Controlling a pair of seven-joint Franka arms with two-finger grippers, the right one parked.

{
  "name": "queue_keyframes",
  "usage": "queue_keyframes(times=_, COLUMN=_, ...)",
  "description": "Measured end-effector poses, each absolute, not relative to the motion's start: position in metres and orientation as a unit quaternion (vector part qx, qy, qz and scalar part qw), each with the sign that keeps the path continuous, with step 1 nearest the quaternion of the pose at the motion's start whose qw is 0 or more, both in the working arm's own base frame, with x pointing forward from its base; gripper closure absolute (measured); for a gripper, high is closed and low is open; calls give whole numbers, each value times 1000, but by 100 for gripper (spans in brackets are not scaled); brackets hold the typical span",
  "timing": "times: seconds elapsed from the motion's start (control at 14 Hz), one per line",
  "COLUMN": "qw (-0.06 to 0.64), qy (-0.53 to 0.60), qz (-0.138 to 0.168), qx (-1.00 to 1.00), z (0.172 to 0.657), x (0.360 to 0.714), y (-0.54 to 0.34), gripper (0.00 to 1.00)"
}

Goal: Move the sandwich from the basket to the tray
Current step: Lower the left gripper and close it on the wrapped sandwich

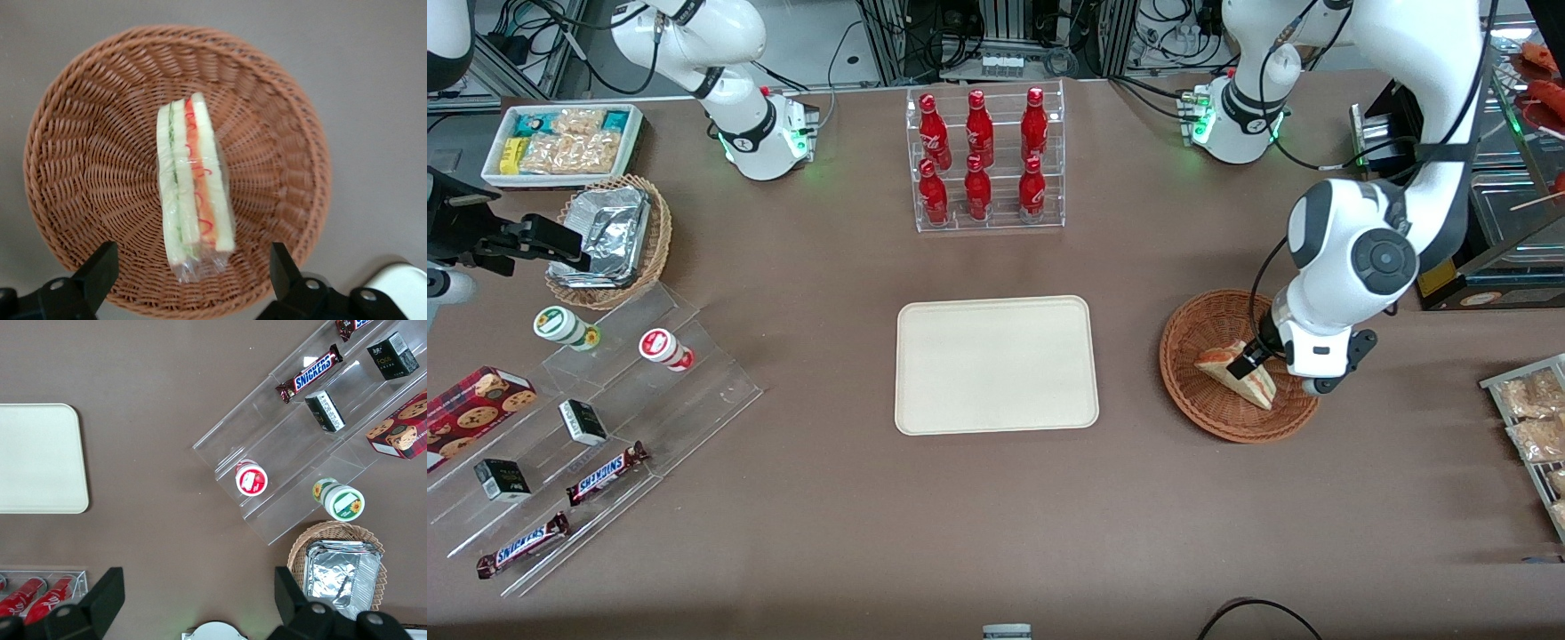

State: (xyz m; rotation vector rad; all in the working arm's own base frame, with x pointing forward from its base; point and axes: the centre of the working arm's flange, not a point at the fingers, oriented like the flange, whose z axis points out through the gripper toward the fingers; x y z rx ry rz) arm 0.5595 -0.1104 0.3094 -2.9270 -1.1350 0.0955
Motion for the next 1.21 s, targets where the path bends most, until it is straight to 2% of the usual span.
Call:
queue_keyframes(times=0.36, qw=10, qy=-370, qz=44, qx=-928, z=281, x=559, y=-107, gripper=0)
queue_keyframes(times=0.64, qw=7, qy=-375, qz=37, qx=-926, z=264, x=560, y=-107, gripper=0)
queue_keyframes(times=0.71, qw=6, qy=-383, qz=35, qx=-923, z=260, x=561, y=-107, gripper=6)
queue_keyframes(times=0.79, qw=5, qy=-395, qz=32, qx=-918, z=256, x=562, y=-108, gripper=6)
queue_keyframes(times=0.86, qw=4, qy=-406, qz=30, qx=-914, z=253, x=562, y=-109, gripper=11)
queue_keyframes(times=1.14, qw=2, qy=-412, qz=27, qx=-911, z=252, x=564, y=-111, gripper=55)
queue_keyframes(times=1.21, qw=2, qy=-411, qz=27, qx=-911, z=257, x=566, y=-113, gripper=63)
